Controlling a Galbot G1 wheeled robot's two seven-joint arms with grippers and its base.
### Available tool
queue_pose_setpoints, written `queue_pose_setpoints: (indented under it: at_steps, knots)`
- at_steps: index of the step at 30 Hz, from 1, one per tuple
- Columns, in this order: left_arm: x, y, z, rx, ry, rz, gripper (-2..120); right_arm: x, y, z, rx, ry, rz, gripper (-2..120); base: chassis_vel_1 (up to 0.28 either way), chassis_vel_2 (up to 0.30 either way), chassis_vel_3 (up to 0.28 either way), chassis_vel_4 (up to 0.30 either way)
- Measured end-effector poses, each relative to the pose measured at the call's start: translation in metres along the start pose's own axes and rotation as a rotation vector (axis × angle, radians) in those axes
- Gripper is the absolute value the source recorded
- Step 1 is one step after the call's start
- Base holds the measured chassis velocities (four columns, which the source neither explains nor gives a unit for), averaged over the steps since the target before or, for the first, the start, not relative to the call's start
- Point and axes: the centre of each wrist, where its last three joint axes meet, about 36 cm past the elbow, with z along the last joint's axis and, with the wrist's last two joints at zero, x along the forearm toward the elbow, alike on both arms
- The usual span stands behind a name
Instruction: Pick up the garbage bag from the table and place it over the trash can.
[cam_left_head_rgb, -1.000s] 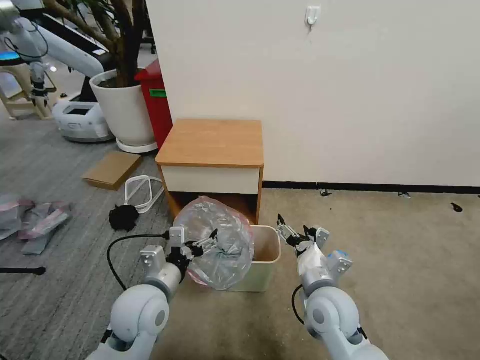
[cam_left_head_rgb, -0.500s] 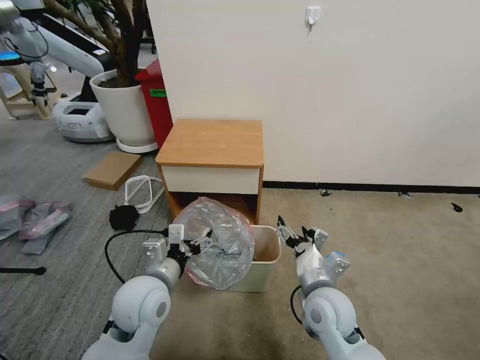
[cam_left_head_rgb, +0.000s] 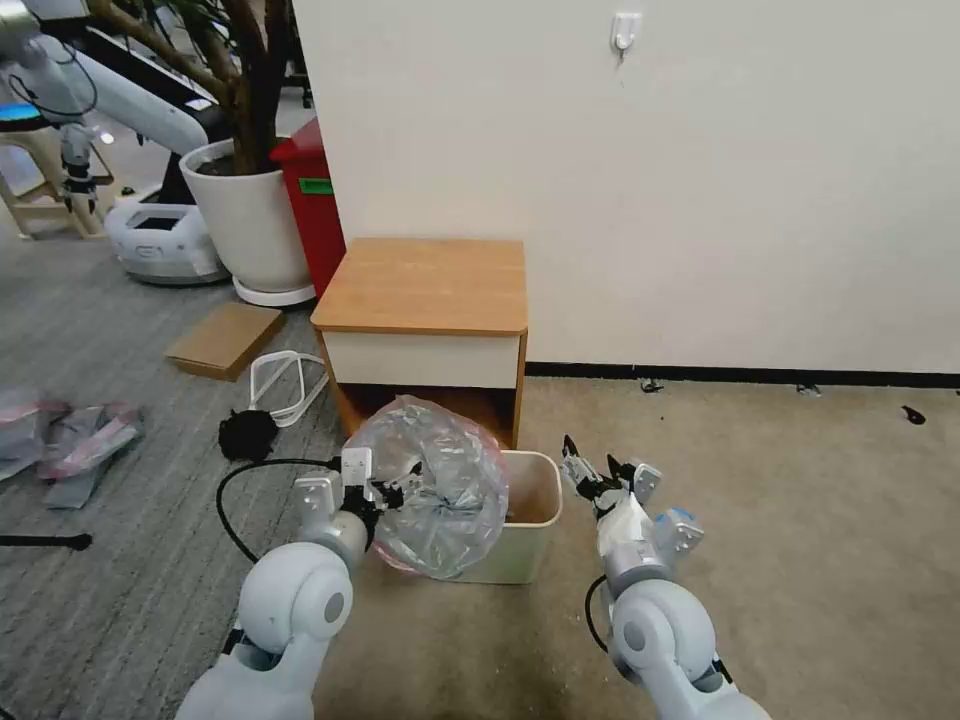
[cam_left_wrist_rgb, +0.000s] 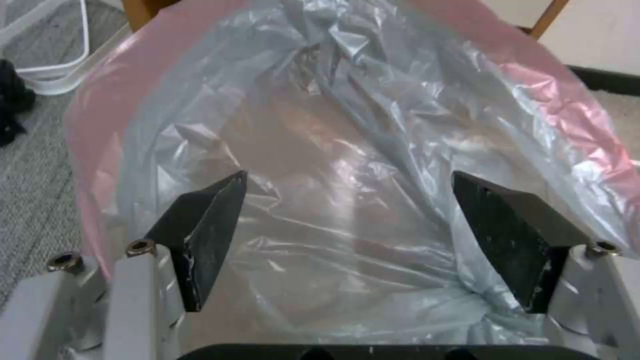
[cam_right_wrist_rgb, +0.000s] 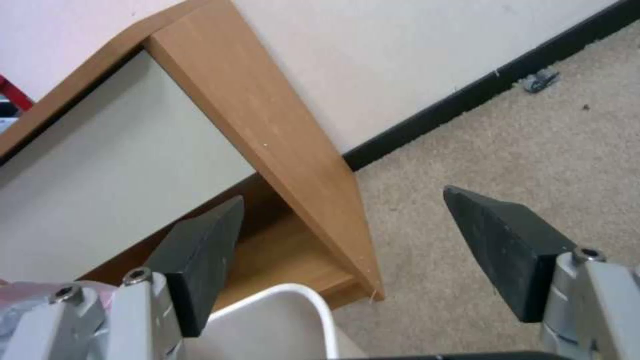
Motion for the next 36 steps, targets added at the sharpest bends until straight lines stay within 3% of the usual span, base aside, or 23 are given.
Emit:
queue_pose_setpoints:
  at_steps: [21,36]
  knots:
    - [-0.035,-0.013,0.009,0.001,0.068,-0.031,76,-0.004,-0.006,0.002,0.003,-0.006,0.016,70,0.0,0.0,0.0,0.0]
    - [-0.037,-0.012,0.009,0.0,0.076,-0.042,74,-0.008,-0.009,0.002,0.004,-0.01,0.025,63,0.0,0.0,0.0,0.0]
